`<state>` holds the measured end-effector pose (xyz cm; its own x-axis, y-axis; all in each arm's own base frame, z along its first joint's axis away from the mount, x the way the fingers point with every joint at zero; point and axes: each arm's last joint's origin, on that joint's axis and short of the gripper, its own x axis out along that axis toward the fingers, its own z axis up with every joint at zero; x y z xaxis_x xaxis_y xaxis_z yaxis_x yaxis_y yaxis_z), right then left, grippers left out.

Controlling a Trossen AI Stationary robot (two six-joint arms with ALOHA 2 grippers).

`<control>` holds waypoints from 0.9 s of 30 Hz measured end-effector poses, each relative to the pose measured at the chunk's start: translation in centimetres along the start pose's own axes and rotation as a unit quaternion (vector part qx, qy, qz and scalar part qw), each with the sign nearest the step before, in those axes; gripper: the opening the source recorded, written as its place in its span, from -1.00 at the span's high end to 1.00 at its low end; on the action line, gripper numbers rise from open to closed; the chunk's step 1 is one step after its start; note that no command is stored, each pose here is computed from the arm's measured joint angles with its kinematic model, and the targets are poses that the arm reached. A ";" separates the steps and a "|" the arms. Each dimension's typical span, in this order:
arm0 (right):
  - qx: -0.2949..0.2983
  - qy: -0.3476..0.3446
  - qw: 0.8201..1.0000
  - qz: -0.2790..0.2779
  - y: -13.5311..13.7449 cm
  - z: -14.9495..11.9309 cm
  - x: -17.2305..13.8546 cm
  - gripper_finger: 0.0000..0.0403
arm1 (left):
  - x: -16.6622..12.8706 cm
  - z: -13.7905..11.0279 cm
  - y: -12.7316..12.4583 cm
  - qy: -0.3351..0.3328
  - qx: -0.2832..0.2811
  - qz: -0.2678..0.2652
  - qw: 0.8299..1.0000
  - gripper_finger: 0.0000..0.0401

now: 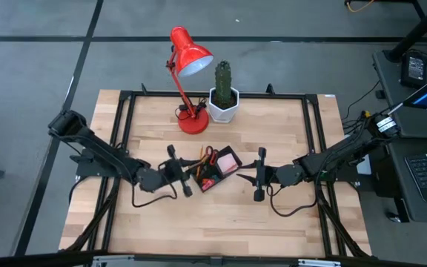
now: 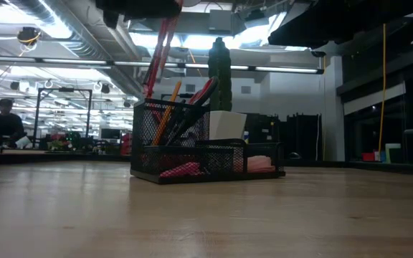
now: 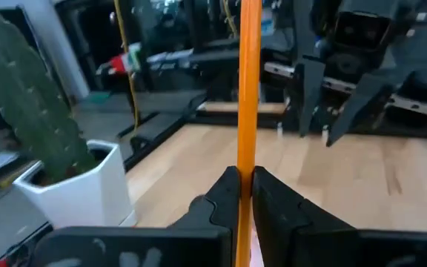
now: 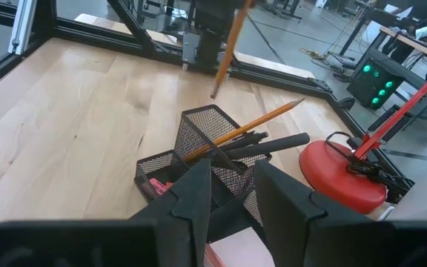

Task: Pick and place office supplies into organizer
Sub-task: Put the orange pencil into the black desk organizer

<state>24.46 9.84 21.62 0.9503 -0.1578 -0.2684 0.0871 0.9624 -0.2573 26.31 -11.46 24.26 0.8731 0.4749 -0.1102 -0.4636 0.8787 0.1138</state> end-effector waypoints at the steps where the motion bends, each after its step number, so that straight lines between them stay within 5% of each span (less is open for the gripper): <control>1: 0.000 0.000 1.000 0.000 0.0 0.0 0.0 0.46 | 0.0 -0.4 0.3 -0.010 -0.001 -0.005 1.000 0.88; 11: 0.000 0.000 1.000 0.000 0.0 0.0 0.0 0.46 | 0.4 -3.7 2.7 -0.042 -0.058 -0.028 0.997 0.88; 27: 0.000 0.000 1.000 0.000 0.0 0.0 0.0 0.46 | 1.2 -5.6 2.4 0.001 -0.047 -0.020 0.999 0.88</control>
<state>24.47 9.84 21.63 0.9504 -0.1577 -0.2681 0.0871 0.9624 -0.2575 25.37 -8.49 18.88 0.8909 0.4394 -0.1145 -0.4407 0.8975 0.0151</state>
